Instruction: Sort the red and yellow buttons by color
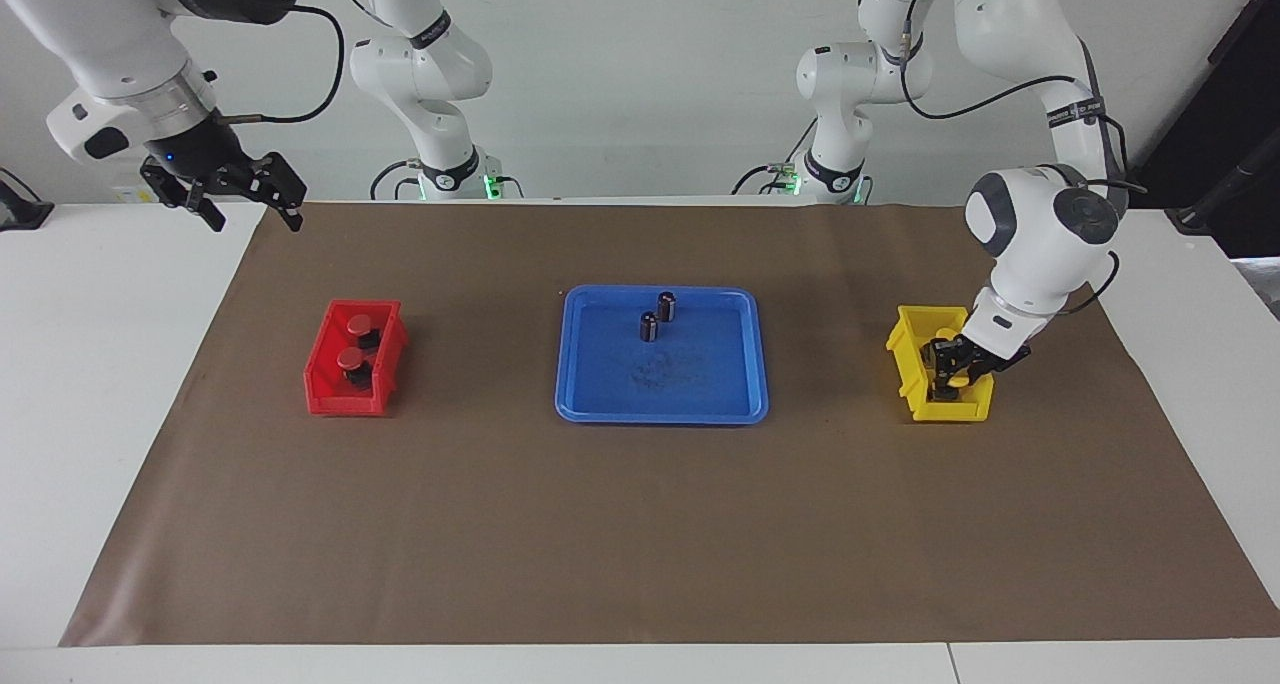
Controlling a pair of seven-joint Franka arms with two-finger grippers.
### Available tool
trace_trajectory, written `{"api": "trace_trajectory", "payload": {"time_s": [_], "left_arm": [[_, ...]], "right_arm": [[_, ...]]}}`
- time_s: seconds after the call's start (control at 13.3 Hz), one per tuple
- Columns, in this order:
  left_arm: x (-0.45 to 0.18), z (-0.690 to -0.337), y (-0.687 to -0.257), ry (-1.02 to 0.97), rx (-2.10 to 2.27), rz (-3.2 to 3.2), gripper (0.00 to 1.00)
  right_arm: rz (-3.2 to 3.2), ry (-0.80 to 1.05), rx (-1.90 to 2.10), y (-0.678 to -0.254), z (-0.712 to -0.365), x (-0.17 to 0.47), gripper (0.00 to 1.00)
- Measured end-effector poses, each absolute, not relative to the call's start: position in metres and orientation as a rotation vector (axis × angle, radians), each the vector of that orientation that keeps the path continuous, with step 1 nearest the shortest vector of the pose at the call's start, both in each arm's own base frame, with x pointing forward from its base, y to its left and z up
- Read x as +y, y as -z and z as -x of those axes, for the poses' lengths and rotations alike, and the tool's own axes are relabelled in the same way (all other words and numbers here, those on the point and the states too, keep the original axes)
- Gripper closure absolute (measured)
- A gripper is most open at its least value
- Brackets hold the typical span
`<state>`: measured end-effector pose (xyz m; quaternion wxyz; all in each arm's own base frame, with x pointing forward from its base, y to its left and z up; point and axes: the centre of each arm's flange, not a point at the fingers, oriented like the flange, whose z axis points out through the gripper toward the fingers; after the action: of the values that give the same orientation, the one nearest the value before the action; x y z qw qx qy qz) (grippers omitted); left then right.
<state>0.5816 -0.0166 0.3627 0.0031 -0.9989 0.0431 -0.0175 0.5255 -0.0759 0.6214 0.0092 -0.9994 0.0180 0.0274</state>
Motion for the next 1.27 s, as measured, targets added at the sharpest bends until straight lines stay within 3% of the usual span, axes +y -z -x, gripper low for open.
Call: {"api": "trace_trajectory", "payload": {"time_s": [0.15,0.38,0.53,0.75,1.05,1.27], "left_arm": [[-0.017,-0.582,-0.363,0.057,0.134,3.132,0.35],[-0.019,-0.587,-0.375,0.049,0.139,3.133,0.30],[-0.020,-0.595,-0.407,0.007,0.142,3.134,0.24],[-0.026,-0.602,-0.477,-0.059,0.158,3.135,0.00],[-0.035,-0.584,-0.589,-0.013,0.179,3.158,0.00],[-0.035,-0.566,-0.631,-0.064,0.185,3.165,0.00]], "right_arm": [[3.120,-0.097,0.056,-0.621,-0.525,-0.076,0.00],[3.120,-0.098,0.054,-0.620,-0.525,-0.075,0.00],[3.120,-0.097,0.056,-0.621,-0.525,-0.075,0.00],[3.120,-0.101,0.077,-0.619,-0.526,-0.074,0.00],[3.121,-0.102,0.067,-0.619,-0.527,-0.070,0.00],[3.121,-0.101,0.067,-0.619,-0.527,-0.070,0.00]]}}
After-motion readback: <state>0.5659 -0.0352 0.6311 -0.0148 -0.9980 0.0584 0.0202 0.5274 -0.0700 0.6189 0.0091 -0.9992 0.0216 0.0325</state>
